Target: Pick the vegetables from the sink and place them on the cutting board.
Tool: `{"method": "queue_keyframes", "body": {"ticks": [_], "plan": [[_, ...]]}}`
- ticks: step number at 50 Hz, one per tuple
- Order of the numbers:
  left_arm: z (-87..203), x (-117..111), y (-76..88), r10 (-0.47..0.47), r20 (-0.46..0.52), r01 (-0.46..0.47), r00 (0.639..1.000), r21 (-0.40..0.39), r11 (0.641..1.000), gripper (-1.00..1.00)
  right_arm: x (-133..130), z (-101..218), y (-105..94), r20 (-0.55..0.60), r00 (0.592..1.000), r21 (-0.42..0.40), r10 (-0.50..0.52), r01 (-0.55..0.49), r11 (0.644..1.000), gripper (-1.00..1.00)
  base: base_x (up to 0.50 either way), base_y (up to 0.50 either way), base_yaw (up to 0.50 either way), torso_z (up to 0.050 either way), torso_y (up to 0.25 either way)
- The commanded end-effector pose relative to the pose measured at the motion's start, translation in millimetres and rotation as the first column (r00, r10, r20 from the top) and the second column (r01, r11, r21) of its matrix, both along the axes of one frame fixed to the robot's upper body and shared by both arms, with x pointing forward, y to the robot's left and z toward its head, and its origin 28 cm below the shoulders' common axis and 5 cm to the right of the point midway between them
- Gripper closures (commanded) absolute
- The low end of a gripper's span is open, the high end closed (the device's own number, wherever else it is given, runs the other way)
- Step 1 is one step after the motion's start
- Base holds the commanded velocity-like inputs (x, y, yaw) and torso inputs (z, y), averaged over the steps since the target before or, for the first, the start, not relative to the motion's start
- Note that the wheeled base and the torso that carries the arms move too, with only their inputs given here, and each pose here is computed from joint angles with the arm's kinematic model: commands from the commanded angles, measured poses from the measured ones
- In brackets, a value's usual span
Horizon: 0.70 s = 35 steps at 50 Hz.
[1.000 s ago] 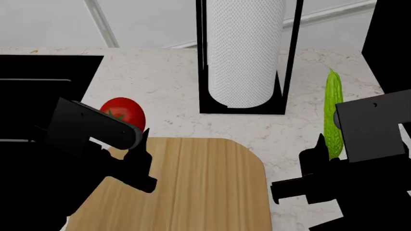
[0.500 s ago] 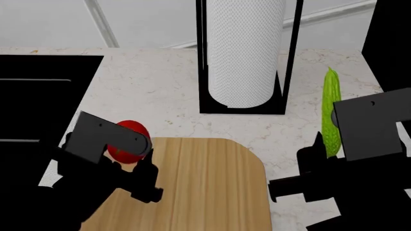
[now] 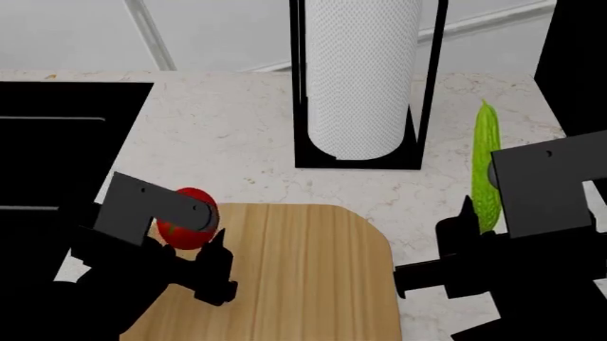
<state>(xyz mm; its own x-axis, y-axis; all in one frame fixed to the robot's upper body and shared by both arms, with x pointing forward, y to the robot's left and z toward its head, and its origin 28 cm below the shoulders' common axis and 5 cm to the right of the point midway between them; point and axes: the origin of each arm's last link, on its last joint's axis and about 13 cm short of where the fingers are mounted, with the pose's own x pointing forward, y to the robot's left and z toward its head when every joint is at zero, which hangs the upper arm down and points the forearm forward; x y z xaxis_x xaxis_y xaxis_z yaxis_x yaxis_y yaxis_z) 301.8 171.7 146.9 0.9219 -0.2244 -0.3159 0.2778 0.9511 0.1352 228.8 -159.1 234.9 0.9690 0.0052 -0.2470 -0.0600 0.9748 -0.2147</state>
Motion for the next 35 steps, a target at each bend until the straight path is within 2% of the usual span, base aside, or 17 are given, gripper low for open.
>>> {"method": "queue_keyframes", "body": {"ticks": [1,23,35], "plan": [[-7,-3,-1.5,-0.012,-0.014,0.012,1.0,0.006,1.0,-1.0,0,1,0.8,0.003,1.0,-0.002,0.008,-0.008,1.0,1.0,0.0,0.0,-0.01,0.0,0.0],[9,-7,-0.8,-0.021,0.082,0.019,0.996,0.022,1.0,-1.0,1,-2,0.5,-0.001,1.0,0.005,0.013,-0.013,1.0,1.0,0.0,0.0,0.0,0.0,0.0],[41,-14,5.9,0.02,0.208,-0.014,0.978,-0.029,0.999,-1.0,2,-1,2.2,-0.007,1.0,0.001,0.013,-0.013,1.0,1.0,0.0,0.0,0.0,0.0,0.0]]}}
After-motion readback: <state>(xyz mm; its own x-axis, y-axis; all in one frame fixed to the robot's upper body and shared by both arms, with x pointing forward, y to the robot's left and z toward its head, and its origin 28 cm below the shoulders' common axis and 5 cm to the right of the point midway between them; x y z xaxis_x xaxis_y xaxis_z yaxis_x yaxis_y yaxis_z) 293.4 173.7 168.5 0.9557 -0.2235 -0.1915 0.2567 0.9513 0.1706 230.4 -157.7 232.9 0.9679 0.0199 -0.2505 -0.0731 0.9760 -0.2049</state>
